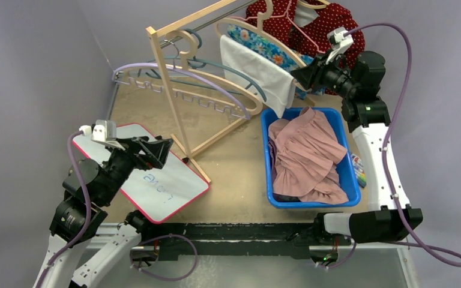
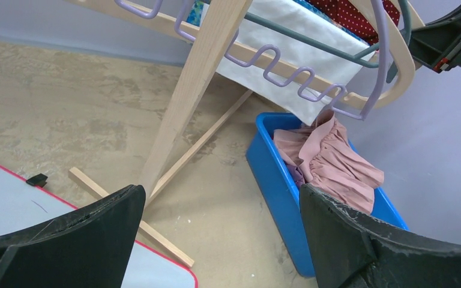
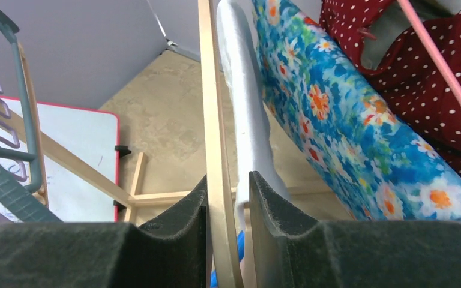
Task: Remove the skirt from the hanger
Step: Pick up the hanger from the clothesline.
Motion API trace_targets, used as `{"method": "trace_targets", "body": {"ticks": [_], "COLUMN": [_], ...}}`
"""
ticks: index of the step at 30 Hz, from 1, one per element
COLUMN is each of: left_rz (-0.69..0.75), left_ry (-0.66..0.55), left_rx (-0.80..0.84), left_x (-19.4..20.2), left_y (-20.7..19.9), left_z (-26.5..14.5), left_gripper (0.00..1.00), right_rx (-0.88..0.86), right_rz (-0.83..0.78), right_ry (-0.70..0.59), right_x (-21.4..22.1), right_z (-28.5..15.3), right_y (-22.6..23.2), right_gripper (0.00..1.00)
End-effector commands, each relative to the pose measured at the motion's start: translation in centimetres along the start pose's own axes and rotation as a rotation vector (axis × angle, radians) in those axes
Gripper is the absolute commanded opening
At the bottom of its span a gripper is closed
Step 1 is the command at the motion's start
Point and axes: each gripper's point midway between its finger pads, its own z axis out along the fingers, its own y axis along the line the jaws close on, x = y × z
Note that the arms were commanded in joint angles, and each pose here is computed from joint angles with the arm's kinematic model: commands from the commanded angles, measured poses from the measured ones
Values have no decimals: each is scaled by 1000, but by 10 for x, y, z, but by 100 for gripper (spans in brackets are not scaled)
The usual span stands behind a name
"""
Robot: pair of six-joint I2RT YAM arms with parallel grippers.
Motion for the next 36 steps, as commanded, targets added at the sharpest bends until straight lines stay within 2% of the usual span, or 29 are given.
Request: {"method": "trace_targets", "body": {"ticks": [1, 8, 10, 12, 13, 23, 36], "left_rz": [-19, -24, -24, -24, -24, -50, -120], "left_ry": [-30, -24, -25, -25, -23, -19, 3], "left_rx": [25, 24, 25, 25, 25, 32, 51], "left_x": [-7, -5, -5, -5, -4, -3, 6], "left_y": [-6, -6, -6, -6, -6, -8, -13], "left_z": [4, 6, 7, 8, 8, 13, 22], "left_gripper": [100, 100, 100, 100, 100, 100, 100], "right_rx": [-75, -86, -81, -74, -75, -252, -440], "right_rz": [-9, 15, 23, 35, 43, 129, 389], "right_ry": [-58, -71, -72, -78, -84, -225, -404], "right_x": [-14, -16, -15, -15, -15, -29, -47], "right_z": [7, 16, 17, 17, 17, -2, -36], "right_y": [10, 8, 6, 5, 6, 47, 85], "right_gripper": [28, 26, 16, 2, 0, 0, 0]}}
